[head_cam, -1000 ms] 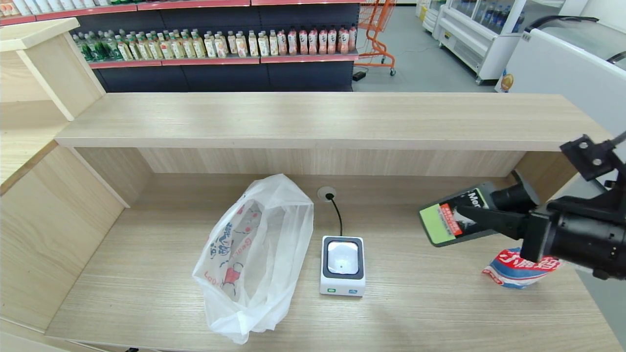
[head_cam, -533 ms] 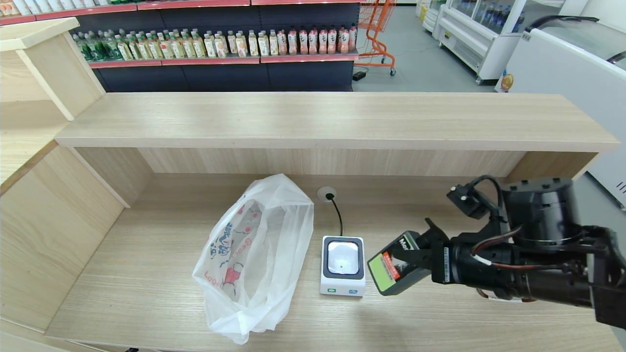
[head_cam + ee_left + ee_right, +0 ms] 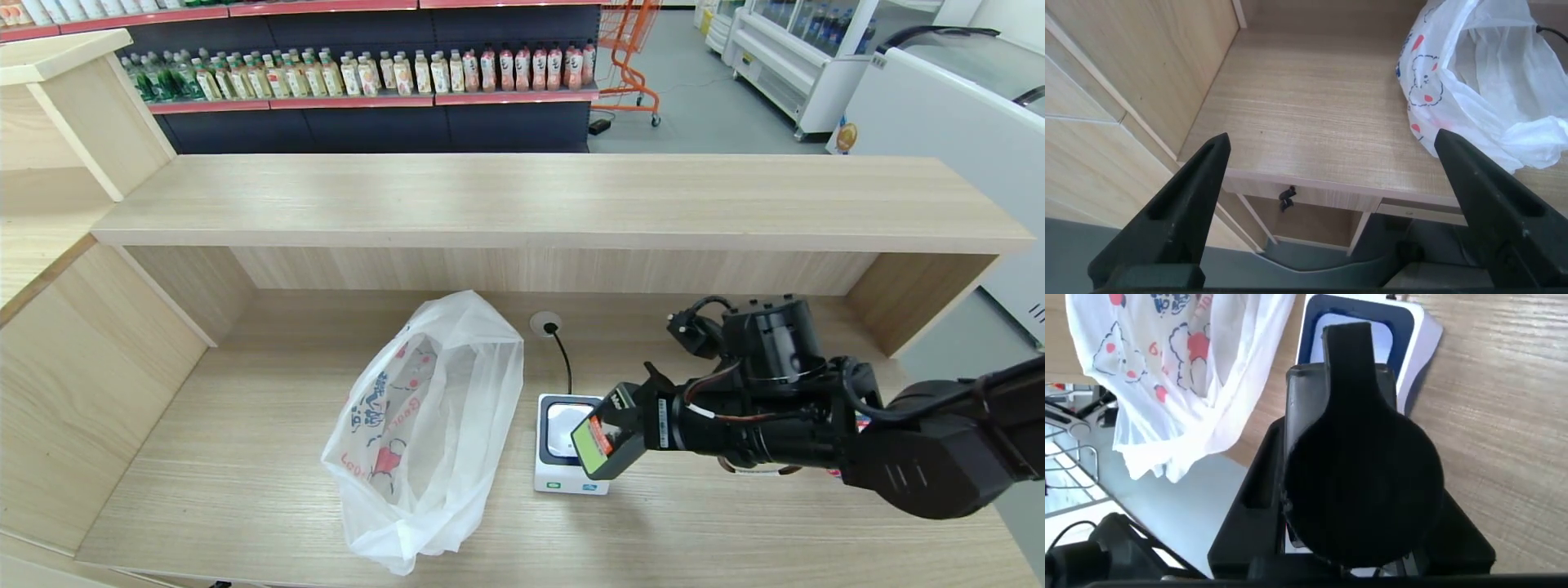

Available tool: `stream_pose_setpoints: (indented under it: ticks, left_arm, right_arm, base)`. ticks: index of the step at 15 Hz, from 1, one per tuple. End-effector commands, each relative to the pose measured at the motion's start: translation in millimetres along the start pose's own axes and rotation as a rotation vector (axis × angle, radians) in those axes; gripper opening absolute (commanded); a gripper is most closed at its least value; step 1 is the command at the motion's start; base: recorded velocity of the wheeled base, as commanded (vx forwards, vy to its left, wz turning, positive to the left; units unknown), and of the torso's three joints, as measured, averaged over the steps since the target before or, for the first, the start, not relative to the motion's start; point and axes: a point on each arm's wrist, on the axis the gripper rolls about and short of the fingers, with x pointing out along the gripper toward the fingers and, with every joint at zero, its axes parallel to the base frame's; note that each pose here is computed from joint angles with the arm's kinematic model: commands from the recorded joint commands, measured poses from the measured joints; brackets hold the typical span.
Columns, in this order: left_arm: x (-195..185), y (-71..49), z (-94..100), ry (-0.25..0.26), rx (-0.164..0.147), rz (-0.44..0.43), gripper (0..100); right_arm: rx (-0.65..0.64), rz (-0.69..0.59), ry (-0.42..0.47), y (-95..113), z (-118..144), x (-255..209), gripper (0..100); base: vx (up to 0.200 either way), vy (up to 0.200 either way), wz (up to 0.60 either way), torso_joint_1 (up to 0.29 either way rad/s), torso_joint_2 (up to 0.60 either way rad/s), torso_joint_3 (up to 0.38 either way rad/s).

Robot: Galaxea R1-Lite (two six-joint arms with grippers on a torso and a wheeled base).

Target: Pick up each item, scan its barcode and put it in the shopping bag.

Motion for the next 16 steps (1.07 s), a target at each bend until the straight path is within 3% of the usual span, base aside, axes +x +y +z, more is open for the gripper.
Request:
stream_pose_setpoints:
  ticks: [1, 12, 13, 16]
  left_arm:
    - [0, 0.0, 0.0, 0.000, 0.000, 0.002, 100]
    - [0, 0.0, 0.0, 0.000, 0.000, 0.000, 100]
    - [0, 0.0, 0.0, 0.000, 0.000, 0.000, 100]
    - [0, 0.0, 0.0, 0.000, 0.000, 0.002, 100]
  right_arm:
    - [0.000, -0.003, 0.019, -2, 0, 18, 0]
    - [-0.030, 0.009, 0.008, -2, 1, 47, 0]
    - [-0.031, 0.018, -0.007, 1, 4, 42, 0]
    - [-0.082, 0.104, -0.165, 31, 35, -9, 0]
  base:
    - [0.000, 0.000, 0.00, 0.000, 0.00, 0.000]
    - [0.000, 0.000, 0.00, 0.000, 0.00, 0.000]
    - [0.000, 0.000, 0.00, 0.000, 0.00, 0.000]
    - [0.000, 0.000, 0.00, 0.000, 0.00, 0.000]
